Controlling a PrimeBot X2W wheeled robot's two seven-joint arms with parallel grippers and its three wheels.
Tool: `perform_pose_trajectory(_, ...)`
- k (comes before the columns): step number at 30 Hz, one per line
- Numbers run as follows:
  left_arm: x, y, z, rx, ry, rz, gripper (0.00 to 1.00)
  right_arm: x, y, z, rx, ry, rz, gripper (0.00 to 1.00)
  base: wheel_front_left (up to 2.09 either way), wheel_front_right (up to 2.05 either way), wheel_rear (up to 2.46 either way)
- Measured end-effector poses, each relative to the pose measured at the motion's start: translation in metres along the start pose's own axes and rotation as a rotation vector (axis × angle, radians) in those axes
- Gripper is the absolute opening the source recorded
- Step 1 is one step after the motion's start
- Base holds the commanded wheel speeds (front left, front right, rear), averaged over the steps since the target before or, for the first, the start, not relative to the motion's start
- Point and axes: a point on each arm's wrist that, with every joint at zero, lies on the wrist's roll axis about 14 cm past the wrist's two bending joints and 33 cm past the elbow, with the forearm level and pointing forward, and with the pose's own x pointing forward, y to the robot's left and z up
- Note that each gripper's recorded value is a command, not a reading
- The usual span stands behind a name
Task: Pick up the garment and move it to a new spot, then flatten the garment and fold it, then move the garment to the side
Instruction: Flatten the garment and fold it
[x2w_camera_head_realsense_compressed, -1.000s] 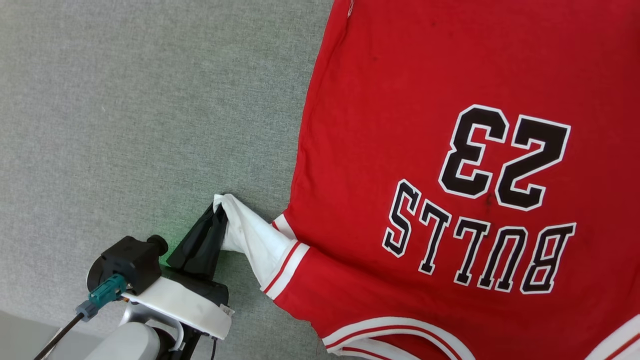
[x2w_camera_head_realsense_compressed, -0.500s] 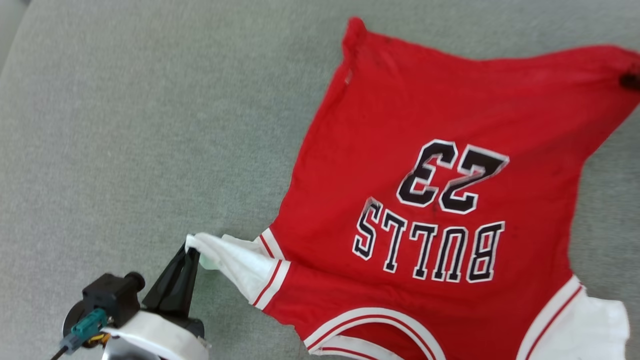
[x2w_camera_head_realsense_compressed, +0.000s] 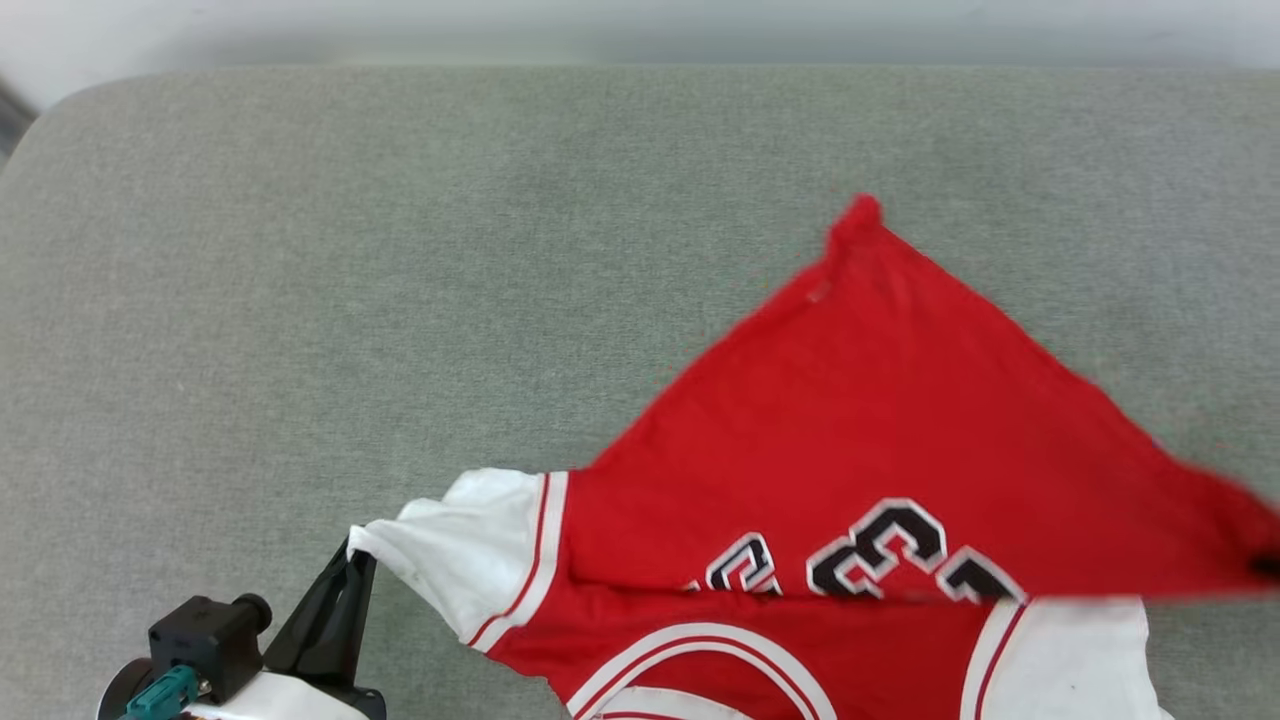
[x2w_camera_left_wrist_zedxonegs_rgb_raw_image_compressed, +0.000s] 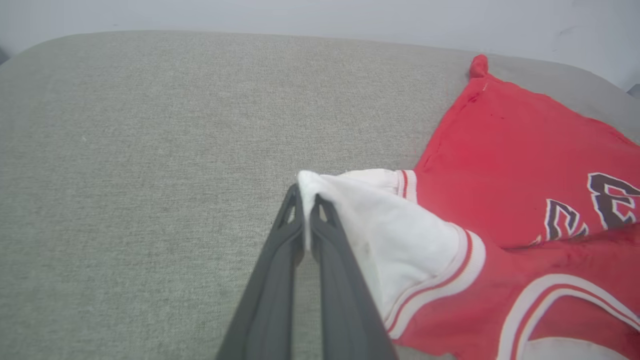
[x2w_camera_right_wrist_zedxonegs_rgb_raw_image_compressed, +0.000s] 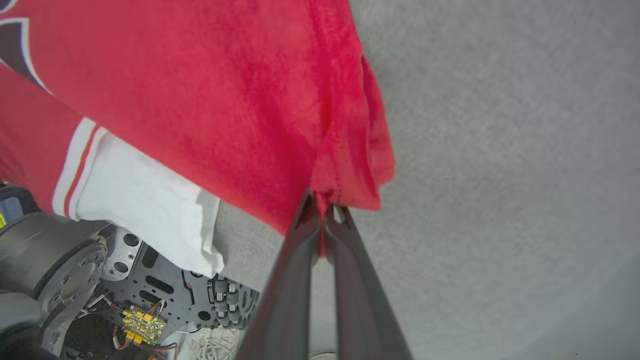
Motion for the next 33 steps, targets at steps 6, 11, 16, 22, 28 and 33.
perform_pose_trajectory(6, 0.001, -0.005, 0.000, 0.006, 0.008, -0.014, 0.00, 0.029, 0.021, -0.088, 0.139, 0.140, 0.075, 0.00, 0.00, 0.00, 0.00)
perform_pose_trajectory(11, 0.001, -0.004, -0.002, 0.008, 0.019, -0.011, 0.00, 0.042, 0.035, -0.114, 0.194, 0.167, 0.107, 0.00, 0.00, 0.00, 0.00)
perform_pose_trajectory(16, 0.001, -0.006, 0.001, 0.011, 0.011, -0.013, 0.00, 0.040, 0.030, -0.102, 0.229, 0.080, 0.083, 1.00, 0.00, 0.00, 0.00)
perform_pose_trajectory(22, -0.001, -0.009, 0.005, 0.012, -0.004, -0.016, 0.00, -0.006, -0.001, -0.007, 0.176, -0.239, 0.016, 1.00, 0.00, 0.00, 0.00)
perform_pose_trajectory(28, 0.000, -0.015, 0.004, 0.004, -0.004, -0.026, 0.00, -0.048, -0.010, 0.065, 0.034, -0.371, -0.040, 1.00, 0.00, 0.00, 0.00)
perform_pose_trajectory(33, 0.005, -0.016, 0.007, 0.004, -0.012, -0.032, 0.00, -0.047, -0.002, 0.090, -0.103, -0.255, -0.063, 1.00, 0.00, 0.00, 0.00)
